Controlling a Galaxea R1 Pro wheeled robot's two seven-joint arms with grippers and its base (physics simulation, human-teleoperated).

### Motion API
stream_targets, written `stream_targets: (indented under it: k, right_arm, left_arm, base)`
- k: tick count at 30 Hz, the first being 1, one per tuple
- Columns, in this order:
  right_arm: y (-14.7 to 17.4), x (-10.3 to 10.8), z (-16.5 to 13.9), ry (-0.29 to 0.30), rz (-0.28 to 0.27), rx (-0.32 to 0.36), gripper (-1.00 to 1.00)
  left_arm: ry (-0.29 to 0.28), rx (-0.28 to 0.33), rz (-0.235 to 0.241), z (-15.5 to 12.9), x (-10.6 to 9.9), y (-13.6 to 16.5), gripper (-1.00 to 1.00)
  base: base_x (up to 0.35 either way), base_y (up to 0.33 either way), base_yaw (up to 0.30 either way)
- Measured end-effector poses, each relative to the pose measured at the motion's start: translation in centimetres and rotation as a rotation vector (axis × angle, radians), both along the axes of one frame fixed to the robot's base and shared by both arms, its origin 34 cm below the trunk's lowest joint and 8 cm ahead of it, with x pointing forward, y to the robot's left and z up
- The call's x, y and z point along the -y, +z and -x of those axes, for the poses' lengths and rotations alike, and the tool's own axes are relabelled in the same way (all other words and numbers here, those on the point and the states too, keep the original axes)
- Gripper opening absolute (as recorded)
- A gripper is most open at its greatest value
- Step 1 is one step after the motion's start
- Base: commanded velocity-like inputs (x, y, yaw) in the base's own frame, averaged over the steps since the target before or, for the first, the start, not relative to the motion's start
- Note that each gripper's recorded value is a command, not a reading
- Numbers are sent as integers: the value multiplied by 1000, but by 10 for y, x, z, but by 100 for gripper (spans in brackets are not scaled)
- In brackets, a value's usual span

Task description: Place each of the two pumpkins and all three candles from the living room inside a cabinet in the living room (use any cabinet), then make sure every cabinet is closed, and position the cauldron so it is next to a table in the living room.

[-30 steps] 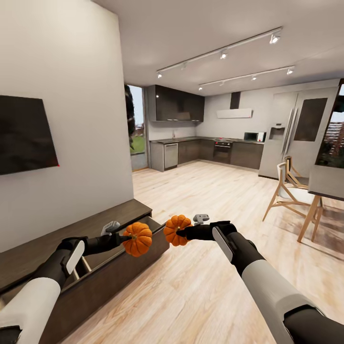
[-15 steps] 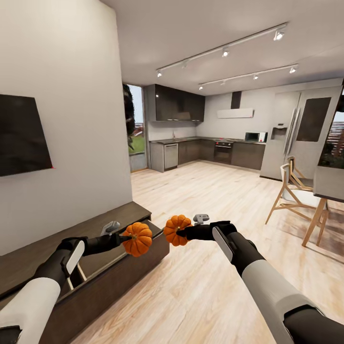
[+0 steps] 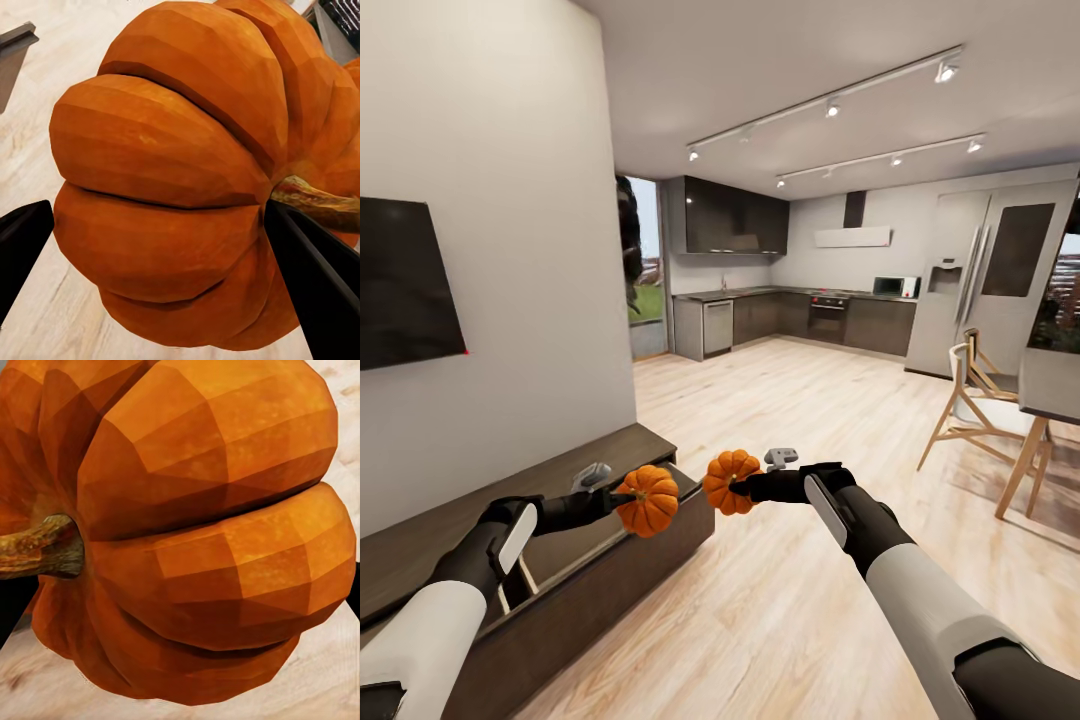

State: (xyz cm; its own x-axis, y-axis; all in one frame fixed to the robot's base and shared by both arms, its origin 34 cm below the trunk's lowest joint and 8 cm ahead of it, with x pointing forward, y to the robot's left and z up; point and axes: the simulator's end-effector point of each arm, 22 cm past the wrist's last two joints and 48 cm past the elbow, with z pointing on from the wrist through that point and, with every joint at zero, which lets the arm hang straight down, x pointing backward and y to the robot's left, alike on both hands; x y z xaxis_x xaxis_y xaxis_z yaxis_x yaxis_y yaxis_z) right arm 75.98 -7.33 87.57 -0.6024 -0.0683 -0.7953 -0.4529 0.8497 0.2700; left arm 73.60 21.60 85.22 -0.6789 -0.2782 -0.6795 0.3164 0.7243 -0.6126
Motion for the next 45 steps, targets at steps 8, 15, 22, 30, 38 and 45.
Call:
stream_targets:
  k: [8, 15, 22, 30, 38, 45]
  right_arm:
    - [0, 0, 0, 0, -1, -1, -100]
    - [0, 0, 0, 0, -1, -1, -100]
    - [0, 0, 0, 0, 0, 1, -100]
    - [0, 0, 0, 0, -1, 1, -100]
    - [0, 0, 0, 0, -2, 1, -100]
    - [1, 0, 0, 0, -2, 1, -100]
  left_arm:
    - [0, 0, 1, 0, 0, 0, -100]
    - [0, 0, 0, 0, 0, 0, -100]
    - [-1, 0, -3, 0, 0, 0, -100]
    - [0, -1, 0, 0, 0, 0, -100]
    - [1, -1, 0, 0, 0, 0, -100]
    - [0, 0, -1, 0, 0, 0, -100]
  base:
    - [48, 0, 0]
    - [38, 0, 0]
    - [274, 0, 0]
    - [202, 0, 0]
    - [22, 0, 0]
    - [176, 0, 0]
